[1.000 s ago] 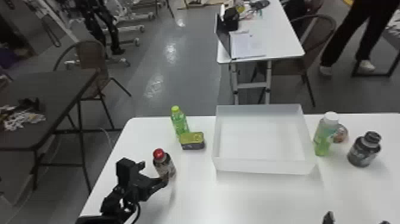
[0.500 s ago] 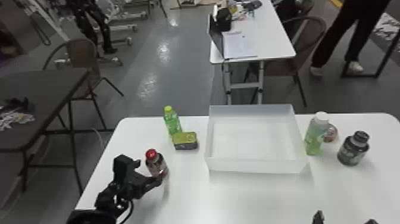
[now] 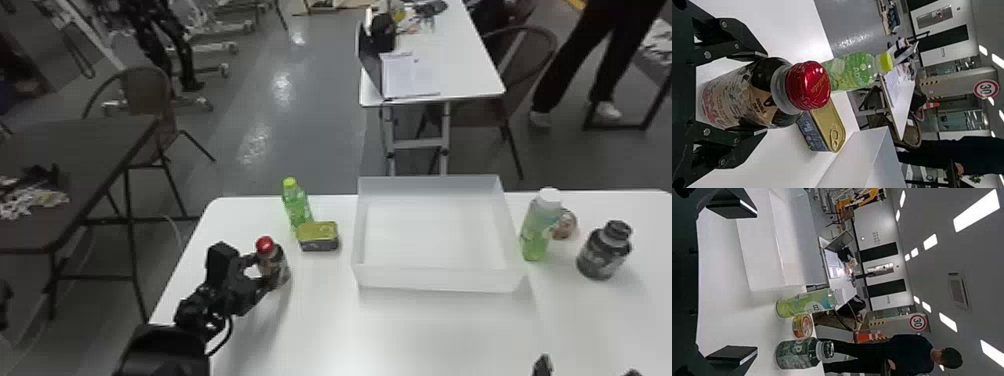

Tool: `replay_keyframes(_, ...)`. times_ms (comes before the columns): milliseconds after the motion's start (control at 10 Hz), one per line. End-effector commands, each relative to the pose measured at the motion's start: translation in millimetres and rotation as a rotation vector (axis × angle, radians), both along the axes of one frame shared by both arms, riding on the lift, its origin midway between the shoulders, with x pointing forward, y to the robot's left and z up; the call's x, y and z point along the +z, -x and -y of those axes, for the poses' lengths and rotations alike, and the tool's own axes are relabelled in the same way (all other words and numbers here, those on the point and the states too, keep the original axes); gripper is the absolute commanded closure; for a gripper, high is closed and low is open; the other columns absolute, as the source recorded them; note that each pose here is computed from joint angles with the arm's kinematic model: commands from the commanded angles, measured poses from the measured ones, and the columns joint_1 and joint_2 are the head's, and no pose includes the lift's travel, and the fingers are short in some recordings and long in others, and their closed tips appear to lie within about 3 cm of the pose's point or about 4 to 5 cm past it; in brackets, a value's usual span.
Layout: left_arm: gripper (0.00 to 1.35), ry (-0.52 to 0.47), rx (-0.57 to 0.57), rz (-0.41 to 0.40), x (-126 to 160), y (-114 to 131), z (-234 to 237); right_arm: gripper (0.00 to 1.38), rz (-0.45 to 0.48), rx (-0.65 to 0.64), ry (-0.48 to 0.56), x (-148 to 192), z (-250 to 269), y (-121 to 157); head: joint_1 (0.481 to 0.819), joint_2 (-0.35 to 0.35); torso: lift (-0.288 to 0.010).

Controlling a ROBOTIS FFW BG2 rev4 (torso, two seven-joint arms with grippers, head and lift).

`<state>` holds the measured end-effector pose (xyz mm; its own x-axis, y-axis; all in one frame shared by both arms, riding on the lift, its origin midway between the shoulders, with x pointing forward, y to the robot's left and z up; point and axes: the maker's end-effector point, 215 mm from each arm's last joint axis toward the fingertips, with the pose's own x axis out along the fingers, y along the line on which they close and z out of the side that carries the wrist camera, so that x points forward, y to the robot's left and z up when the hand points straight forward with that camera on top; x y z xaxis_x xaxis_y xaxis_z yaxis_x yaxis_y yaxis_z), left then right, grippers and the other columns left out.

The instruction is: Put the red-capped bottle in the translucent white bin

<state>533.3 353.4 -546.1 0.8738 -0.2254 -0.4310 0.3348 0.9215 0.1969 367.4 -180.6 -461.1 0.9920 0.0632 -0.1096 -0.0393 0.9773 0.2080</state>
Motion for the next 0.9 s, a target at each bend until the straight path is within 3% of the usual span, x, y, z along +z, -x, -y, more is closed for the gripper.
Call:
replay_keyframes(0, 0.83, 0.007, -0.012, -0.015, -7.5, 4.2, 9.4, 0.08, -0.003, -0.002, -0.002, -1.2, 0.0, 0.7, 0.695, 0.214, 0.000)
replay_keyframes(200, 0.83, -0.022, -0.014, -0.017, -2.3, 11.6, 19.3, 0.08, -0.006, -0.003, -0.006, -2.2, -0.7, 2.1, 0.695, 0.202, 0.000)
replay_keyframes(300, 0.83, -0.097, -0.011, 0.006, 24.4, 10.8, 22.6, 0.08, -0.006, -0.005, -0.005, -2.3, 0.5, 2.0, 0.695, 0.198, 0.000)
replay_keyframes(500, 0.83, -0.117, 0.012, 0.093, 93.4, -5.2, 34.3, 0.08, -0.008, -0.006, -0.008, -2.9, -0.9, 2.3, 0.695, 0.187, 0.000)
replay_keyframes(600, 0.83, -0.117, 0.012, 0.132, 136.0, -23.8, 46.9, 0.08, -0.008, -0.006, -0.009, -3.1, -0.2, 1.8, 0.695, 0.179, 0.000)
replay_keyframes(800, 0.83, -0.139, -0.105, 0.191, 189.7, -63.1, 88.0, 0.08, -0.004, 0.001, -0.009, -2.2, -1.7, -0.3, 0.695, 0.152, 0.000)
